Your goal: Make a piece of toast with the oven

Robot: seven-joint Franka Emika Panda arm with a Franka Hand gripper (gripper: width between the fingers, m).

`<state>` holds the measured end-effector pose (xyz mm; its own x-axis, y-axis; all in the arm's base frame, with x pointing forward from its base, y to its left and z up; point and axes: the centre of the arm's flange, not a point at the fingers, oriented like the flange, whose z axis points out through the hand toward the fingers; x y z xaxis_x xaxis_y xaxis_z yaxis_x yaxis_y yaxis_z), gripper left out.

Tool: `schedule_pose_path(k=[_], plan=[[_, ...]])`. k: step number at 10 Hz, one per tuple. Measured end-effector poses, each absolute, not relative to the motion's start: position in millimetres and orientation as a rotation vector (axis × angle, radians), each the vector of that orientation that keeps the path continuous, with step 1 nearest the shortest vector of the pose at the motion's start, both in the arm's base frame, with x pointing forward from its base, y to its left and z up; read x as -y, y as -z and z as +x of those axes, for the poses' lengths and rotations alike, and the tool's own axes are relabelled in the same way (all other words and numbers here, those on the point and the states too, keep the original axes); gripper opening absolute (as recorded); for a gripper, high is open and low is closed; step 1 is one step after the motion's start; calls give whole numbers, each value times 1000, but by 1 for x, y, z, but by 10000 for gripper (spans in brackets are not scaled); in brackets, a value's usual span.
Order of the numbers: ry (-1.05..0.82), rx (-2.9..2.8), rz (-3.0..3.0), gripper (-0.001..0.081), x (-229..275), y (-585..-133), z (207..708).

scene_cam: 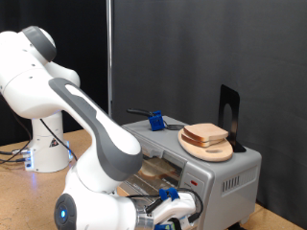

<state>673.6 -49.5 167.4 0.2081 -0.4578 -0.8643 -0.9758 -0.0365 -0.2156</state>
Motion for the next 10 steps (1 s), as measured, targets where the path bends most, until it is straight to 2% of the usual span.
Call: schedule_pose_path(k=[4,10], plan=[[-493,-1072,-1605,0,50,-152,656],[-439,-967,-1487,0,51,-138,633]])
